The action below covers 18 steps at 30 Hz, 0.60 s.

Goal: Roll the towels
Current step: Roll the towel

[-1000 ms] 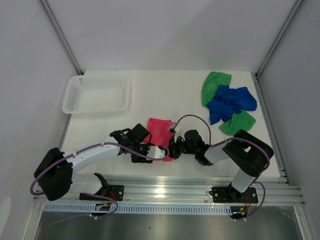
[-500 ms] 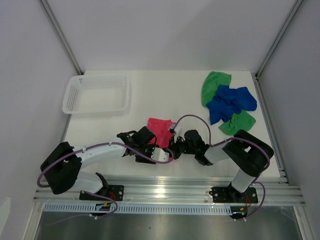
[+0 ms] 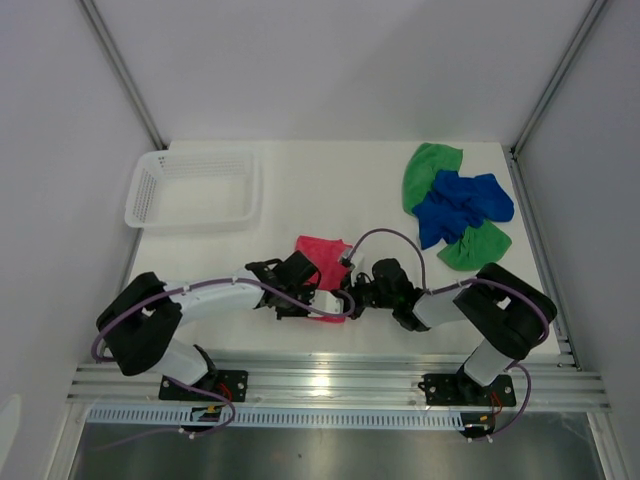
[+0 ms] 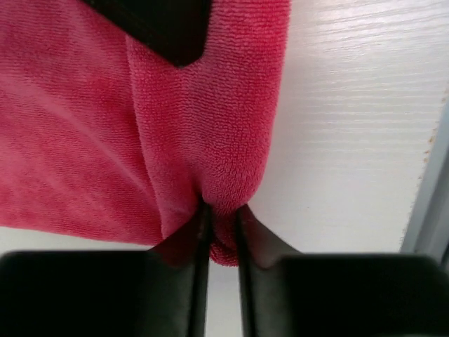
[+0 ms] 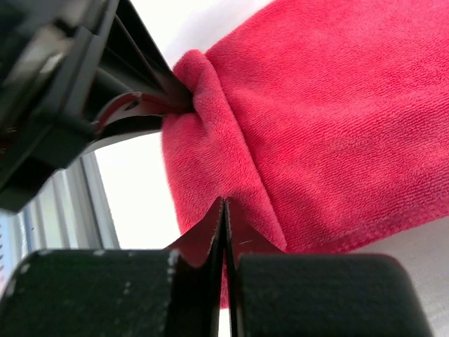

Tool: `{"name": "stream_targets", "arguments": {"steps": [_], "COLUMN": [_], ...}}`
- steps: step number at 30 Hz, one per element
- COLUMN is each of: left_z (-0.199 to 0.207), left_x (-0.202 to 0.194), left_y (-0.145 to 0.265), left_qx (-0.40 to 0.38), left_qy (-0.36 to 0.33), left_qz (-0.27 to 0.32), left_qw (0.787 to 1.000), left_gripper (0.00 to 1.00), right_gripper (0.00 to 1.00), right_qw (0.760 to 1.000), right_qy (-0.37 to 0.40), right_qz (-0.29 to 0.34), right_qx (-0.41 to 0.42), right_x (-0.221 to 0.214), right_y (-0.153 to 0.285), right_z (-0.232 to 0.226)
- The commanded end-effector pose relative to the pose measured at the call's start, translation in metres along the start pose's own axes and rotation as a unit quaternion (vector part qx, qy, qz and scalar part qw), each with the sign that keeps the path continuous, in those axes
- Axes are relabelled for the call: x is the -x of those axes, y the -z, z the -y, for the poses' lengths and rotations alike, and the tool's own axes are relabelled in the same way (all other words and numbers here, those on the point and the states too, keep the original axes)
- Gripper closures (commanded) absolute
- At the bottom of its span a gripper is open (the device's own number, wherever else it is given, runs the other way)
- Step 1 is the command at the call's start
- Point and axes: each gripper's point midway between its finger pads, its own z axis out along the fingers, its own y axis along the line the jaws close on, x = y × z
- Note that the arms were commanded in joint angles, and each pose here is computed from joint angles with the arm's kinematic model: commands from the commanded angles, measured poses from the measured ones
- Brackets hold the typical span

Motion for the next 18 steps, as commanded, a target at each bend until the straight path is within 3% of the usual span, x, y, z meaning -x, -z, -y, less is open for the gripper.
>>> {"name": "stream_targets", "arguments": {"steps": [1,2,5,13,18], "left_z": [0.008,0.009,0.013,0.022,0.023], "left_x": [-0.021,-0.021,-0.015,0.014,0.017], "left_y": [-0.012,-0.012,-0.007,0.029,0.04], "left_qx": [-0.009,-0.011,-0.025,-0.117,-0.164], "left_qy": [0.021,0.022,0.027,0.097,0.126], "left_qz": [-0.043,-0.043,-0.031,0.024,0.045], "left_qw": [0.999,0.999,0.999,0.988,0.977], "left_gripper": [0.85,0.93,0.99,0.99,0.99], "right_gripper": [0.97,0.96,0.91,0.74,0.7], "right_qw": [0.999,0.999,0.998,0.985,0.971], "right_qy": [0.022,0.025,0.049,0.161,0.223], "right_qz": [0.022,0.022,0.03,0.062,0.072], "right_qx": [0.013,0.015,0.016,0.026,0.038], "right_x": [0.016,0.016,0.026,0.031,0.029], "right_y": [0.012,0.014,0.025,0.063,0.081], "right_z": [-0.006,-0.007,-0.008,-0.026,-0.038]}}
